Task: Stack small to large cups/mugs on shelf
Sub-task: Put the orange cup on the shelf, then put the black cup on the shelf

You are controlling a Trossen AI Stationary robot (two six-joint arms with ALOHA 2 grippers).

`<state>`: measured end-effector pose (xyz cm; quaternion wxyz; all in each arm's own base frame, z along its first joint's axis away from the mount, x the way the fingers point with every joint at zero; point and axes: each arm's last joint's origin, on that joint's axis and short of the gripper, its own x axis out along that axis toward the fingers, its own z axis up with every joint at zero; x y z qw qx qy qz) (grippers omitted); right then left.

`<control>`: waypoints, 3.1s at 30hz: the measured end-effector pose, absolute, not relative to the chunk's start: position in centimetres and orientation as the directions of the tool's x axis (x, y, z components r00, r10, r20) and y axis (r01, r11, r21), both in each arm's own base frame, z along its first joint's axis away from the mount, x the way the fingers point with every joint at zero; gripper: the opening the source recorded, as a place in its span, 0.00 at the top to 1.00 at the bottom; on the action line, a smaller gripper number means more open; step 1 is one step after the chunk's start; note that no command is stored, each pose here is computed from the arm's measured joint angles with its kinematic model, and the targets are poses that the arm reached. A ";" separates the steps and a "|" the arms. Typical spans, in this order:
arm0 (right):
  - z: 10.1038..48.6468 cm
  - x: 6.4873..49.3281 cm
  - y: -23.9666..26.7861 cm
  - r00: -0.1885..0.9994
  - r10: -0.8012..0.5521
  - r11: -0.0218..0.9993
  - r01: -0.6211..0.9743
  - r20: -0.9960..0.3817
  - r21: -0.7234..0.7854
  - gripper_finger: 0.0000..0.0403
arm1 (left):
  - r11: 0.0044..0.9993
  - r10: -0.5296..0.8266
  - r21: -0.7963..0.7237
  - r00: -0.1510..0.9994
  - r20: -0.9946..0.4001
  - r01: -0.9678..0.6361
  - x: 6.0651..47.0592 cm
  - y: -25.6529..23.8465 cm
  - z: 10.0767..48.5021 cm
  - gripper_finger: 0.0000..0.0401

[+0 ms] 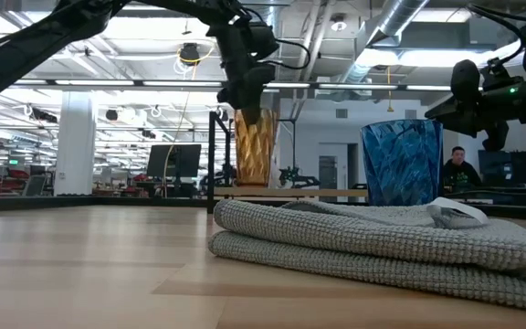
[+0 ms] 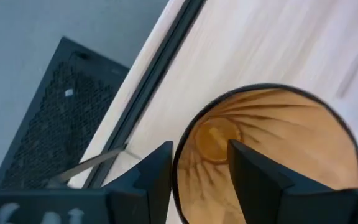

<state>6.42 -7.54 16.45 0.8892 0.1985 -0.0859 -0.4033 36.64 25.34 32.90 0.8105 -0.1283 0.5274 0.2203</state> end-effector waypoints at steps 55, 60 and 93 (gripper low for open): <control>16.4 6.4 -7.5 0.659 -0.752 0.595 0.684 -0.007 0.421 0.66 | 0.872 0.479 -0.054 0.871 -0.110 -0.487 15.4 6.9 45.0 0.65; 16.5 6.4 -7.6 0.656 -0.755 0.593 0.687 -0.007 0.421 0.66 | 0.918 0.312 -0.194 0.932 -0.185 -0.346 14.0 5.4 40.1 0.65; 16.5 6.4 -7.6 0.656 -0.755 0.606 0.702 -0.007 0.375 0.66 | 0.761 -0.403 -0.648 0.814 -0.420 0.043 14.3 -1.2 31.0 0.68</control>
